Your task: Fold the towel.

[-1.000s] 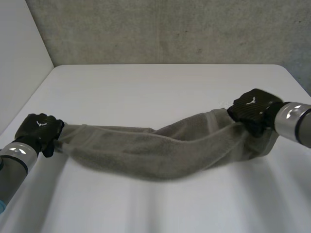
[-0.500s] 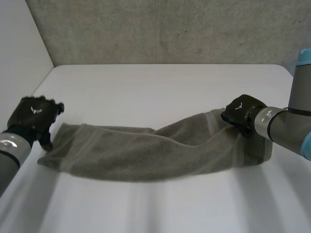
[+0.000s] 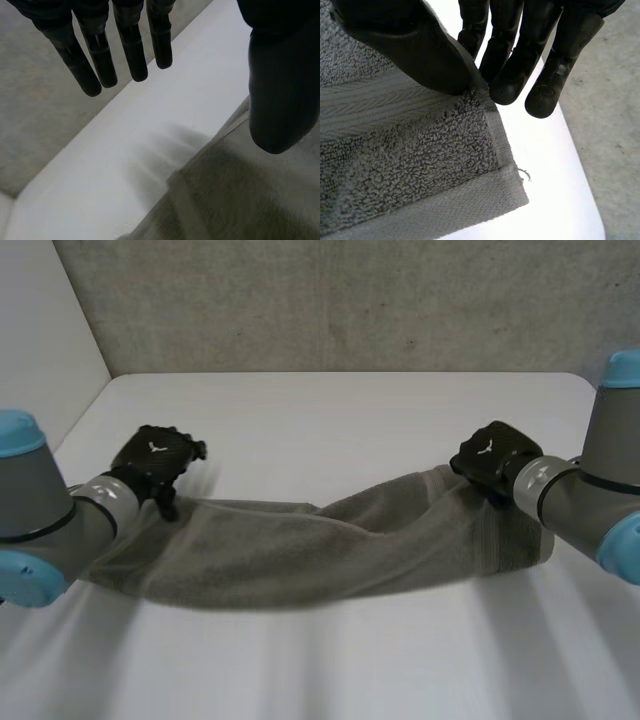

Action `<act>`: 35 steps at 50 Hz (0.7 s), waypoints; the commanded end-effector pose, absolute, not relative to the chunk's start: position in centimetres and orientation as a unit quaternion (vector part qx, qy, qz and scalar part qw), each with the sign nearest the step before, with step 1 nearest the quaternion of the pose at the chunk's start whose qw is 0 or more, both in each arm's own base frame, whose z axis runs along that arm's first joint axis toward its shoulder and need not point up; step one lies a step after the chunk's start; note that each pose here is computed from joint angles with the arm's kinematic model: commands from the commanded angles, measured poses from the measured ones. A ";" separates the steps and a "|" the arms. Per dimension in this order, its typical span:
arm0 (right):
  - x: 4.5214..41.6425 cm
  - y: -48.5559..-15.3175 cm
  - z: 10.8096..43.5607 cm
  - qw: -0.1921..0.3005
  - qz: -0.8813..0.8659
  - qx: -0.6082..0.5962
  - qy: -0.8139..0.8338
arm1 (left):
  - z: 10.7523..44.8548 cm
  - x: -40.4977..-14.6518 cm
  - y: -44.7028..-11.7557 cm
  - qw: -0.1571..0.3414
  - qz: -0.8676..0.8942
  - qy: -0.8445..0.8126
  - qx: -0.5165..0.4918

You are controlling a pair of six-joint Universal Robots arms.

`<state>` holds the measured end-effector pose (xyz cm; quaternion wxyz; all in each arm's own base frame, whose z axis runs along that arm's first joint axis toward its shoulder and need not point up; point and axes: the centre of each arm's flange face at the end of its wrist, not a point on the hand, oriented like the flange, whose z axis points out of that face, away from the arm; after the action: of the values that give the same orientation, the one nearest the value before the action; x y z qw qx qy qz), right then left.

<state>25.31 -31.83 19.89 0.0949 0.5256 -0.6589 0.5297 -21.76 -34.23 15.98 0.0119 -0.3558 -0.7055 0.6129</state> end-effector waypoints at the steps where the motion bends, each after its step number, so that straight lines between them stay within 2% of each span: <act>1: 25.6 -30.8 18.9 0.084 0.514 0.537 -0.663 | 16.1 -24.1 -34.9 0.111 0.583 -0.723 -0.354; 3: 25.7 -30.7 18.7 0.082 0.513 0.538 -0.664 | 15.8 -25.0 -35.1 0.134 0.572 -0.727 -0.355; 12: 25.5 -30.1 17.8 0.075 0.499 0.542 -0.672 | 14.1 -25.7 -36.3 0.138 0.561 -0.733 -0.360; 18: 25.5 -30.0 17.2 0.072 0.493 0.543 -0.676 | 14.1 -25.6 -36.7 0.128 0.565 -0.732 -0.359; 24: 25.5 -30.0 16.8 0.070 0.488 0.545 -0.678 | 14.4 -24.0 -38.1 0.082 0.575 -0.738 -0.342; 26: 25.5 -30.0 16.8 0.070 0.488 0.545 -0.678 | 14.3 -22.6 -38.9 0.049 0.575 -0.742 -0.342; 35: 26.0 -29.6 16.8 0.067 0.488 0.550 -0.674 | 13.6 -20.7 -39.6 -0.006 0.562 -0.748 -0.353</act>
<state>25.61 -29.93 16.77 0.0694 0.5457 -0.6778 0.4878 -21.84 -39.14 14.07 0.0270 -0.3478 -0.7437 0.5703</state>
